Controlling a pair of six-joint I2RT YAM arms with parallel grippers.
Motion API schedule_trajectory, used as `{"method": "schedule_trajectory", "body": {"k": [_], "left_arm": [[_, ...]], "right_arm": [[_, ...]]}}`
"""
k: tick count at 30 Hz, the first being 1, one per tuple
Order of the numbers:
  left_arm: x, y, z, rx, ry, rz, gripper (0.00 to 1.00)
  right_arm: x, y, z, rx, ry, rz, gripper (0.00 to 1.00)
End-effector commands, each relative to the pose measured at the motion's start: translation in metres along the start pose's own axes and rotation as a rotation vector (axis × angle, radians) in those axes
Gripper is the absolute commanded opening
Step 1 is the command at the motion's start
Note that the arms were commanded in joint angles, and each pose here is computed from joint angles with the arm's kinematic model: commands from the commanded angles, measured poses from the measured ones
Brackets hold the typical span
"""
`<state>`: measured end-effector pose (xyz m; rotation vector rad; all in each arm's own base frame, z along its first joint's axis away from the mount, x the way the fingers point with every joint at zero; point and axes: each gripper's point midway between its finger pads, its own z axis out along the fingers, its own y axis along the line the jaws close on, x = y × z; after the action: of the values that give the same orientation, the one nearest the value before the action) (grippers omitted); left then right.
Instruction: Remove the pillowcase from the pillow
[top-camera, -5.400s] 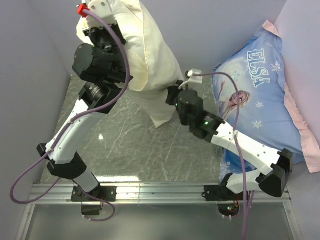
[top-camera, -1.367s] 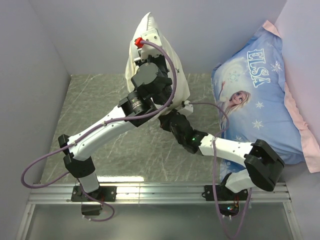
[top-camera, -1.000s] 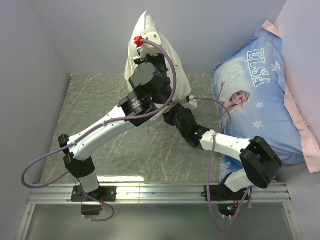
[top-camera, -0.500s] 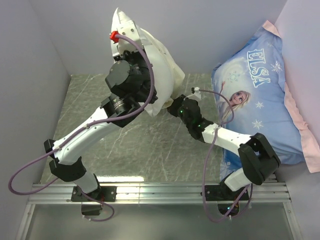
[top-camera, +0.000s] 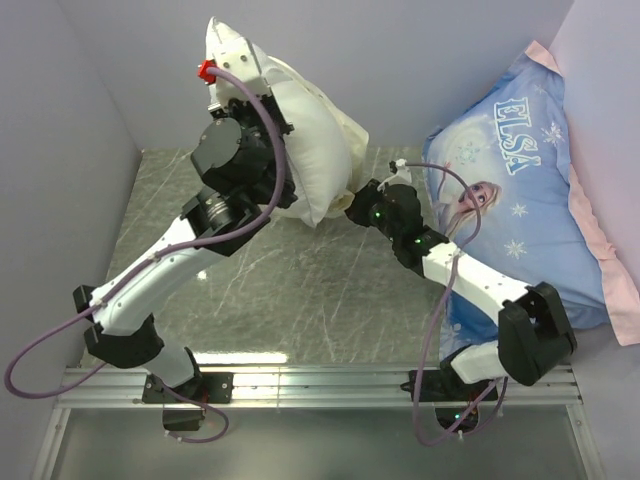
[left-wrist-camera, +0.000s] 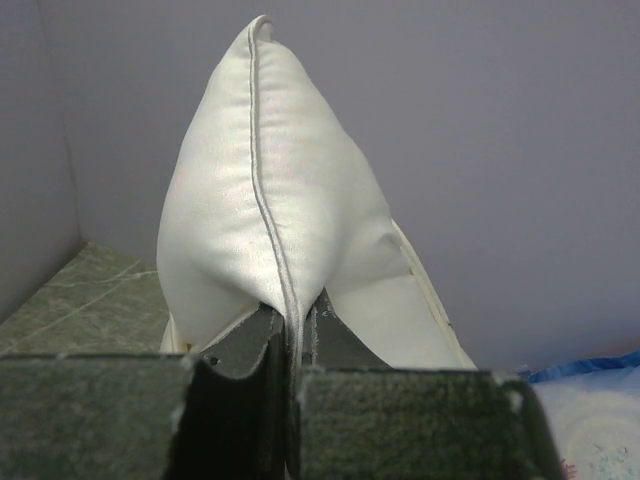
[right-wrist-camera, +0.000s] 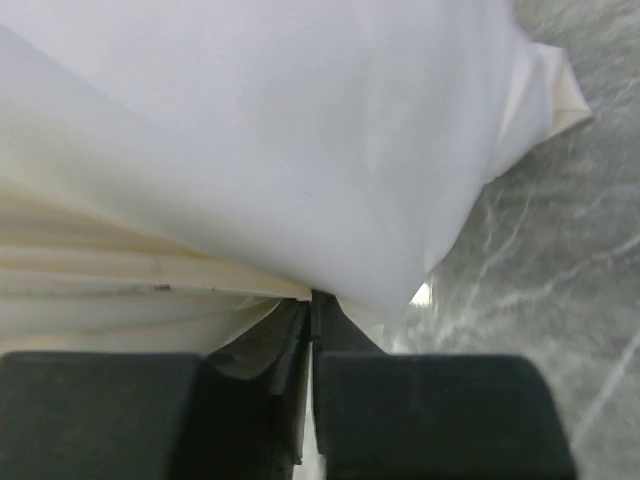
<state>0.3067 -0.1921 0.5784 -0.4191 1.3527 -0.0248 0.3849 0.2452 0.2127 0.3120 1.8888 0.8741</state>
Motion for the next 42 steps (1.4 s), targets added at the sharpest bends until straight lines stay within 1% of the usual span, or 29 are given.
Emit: {"method": "schedule_trajectory", "body": {"k": [1, 2, 4, 5, 8, 10, 11, 12, 13, 14, 16, 17, 19, 20, 23, 24, 28, 30, 32, 33, 34, 35, 36, 37, 38, 39, 40, 41, 42], "left_arm": [[-0.114, 0.048, -0.015, 0.142, -0.148, -0.388, 0.01], [-0.097, 0.037, -0.014, 0.155, -0.126, -0.352, 0.01], [-0.083, 0.03, -0.012, 0.149, -0.11, -0.312, 0.01], [-0.072, 0.024, -0.011, 0.148, -0.099, -0.282, 0.0], [-0.06, 0.011, -0.011, 0.195, -0.083, -0.272, 0.0], [-0.047, 0.008, -0.007, 0.212, -0.063, -0.235, 0.01], [-0.045, 0.004, -0.005, 0.233, -0.052, -0.279, 0.01], [-0.031, 0.002, -0.003, 0.25, -0.016, -0.225, 0.01], [-0.026, 0.01, 0.004, 0.239, -0.008, -0.213, 0.01], [-0.022, 0.011, 0.007, 0.241, 0.008, -0.25, 0.01], [-0.007, 0.017, 0.014, 0.267, 0.044, -0.225, 0.01], [-0.002, 0.013, 0.016, 0.291, 0.066, -0.245, 0.01], [0.017, -0.001, 0.02, 0.342, 0.126, -0.188, 0.0], [0.025, -0.006, 0.021, 0.354, 0.153, -0.17, 0.01], [0.043, -0.031, 0.019, 0.429, 0.21, -0.15, 0.0], [0.046, -0.033, 0.018, 0.441, 0.216, -0.151, 0.01], [0.06, -0.018, 0.02, 0.42, 0.235, -0.165, 0.0], [0.08, -0.005, 0.02, 0.391, 0.281, -0.126, 0.0], [0.085, 0.004, 0.005, 0.425, 0.311, -0.166, 0.0], [0.131, 0.009, -0.005, 0.443, 0.393, -0.12, 0.0], [0.127, 0.019, -0.018, 0.466, 0.401, -0.173, 0.0], [0.143, 0.02, -0.031, 0.504, 0.449, -0.178, 0.0], [0.186, 0.029, -0.043, 0.516, 0.53, -0.142, 0.0], [0.191, 0.035, -0.056, 0.537, 0.561, -0.174, 0.0], [0.205, 0.034, -0.07, 0.582, 0.613, -0.18, 0.0], [0.236, 0.042, -0.084, 0.585, 0.678, -0.151, 0.0], [0.241, 0.044, -0.094, 0.595, 0.696, -0.154, 0.0], [0.25, 0.048, -0.101, 0.589, 0.715, -0.132, 0.0], [0.26, 0.053, -0.107, 0.563, 0.726, -0.098, 0.0]], "right_arm": [[0.023, -0.047, -0.025, 0.186, 0.167, -0.177, 0.11], [0.018, -0.038, -0.03, 0.17, 0.157, -0.195, 0.22], [0.0, -0.009, -0.05, 0.094, 0.11, -0.231, 0.32], [-0.007, -0.002, -0.058, 0.072, 0.093, -0.232, 0.4], [-0.026, 0.021, -0.087, -0.003, 0.043, -0.244, 0.49], [-0.034, 0.031, -0.105, -0.042, 0.017, -0.253, 0.52], [-0.029, 0.037, -0.111, -0.082, 0.036, -0.253, 0.54], [-0.035, 0.045, -0.123, -0.122, 0.013, -0.252, 0.55], [-0.035, 0.049, -0.128, -0.143, 0.007, -0.25, 0.56], [-0.031, 0.05, -0.133, -0.163, 0.007, -0.249, 0.58], [-0.039, 0.062, -0.15, -0.22, -0.032, -0.256, 0.6], [-0.047, 0.071, -0.159, -0.247, -0.057, -0.264, 0.61], [-0.053, 0.082, -0.168, -0.274, -0.081, -0.296, 0.62], [-0.06, 0.099, -0.179, -0.318, -0.104, -0.309, 0.63], [-0.082, 0.126, -0.195, -0.341, -0.185, -0.36, 0.66], [-0.085, 0.124, -0.194, -0.309, -0.183, -0.392, 0.66], [-0.104, 0.133, -0.185, -0.255, -0.218, -0.39, 0.69], [-0.1, 0.134, -0.165, -0.223, -0.194, -0.393, 0.7], [-0.103, 0.147, -0.147, -0.23, -0.181, -0.412, 0.7], [-0.106, 0.152, -0.14, -0.226, -0.176, -0.418, 0.7], [-0.109, 0.156, -0.133, -0.221, -0.177, -0.426, 0.7], [-0.117, 0.169, -0.123, -0.227, -0.177, -0.435, 0.7], [-0.126, 0.17, -0.116, -0.22, -0.185, -0.435, 0.7], [-0.141, 0.182, -0.116, -0.238, -0.211, -0.426, 0.71], [-0.134, 0.182, -0.097, -0.246, -0.167, -0.426, 0.71], [-0.139, 0.18, -0.089, -0.239, -0.157, -0.424, 0.71], [-0.159, 0.185, -0.087, -0.235, -0.187, -0.416, 0.71], [-0.155, 0.176, -0.065, -0.202, -0.154, -0.415, 0.71], [-0.151, 0.174, -0.058, -0.212, -0.114, -0.419, 0.71]]}}
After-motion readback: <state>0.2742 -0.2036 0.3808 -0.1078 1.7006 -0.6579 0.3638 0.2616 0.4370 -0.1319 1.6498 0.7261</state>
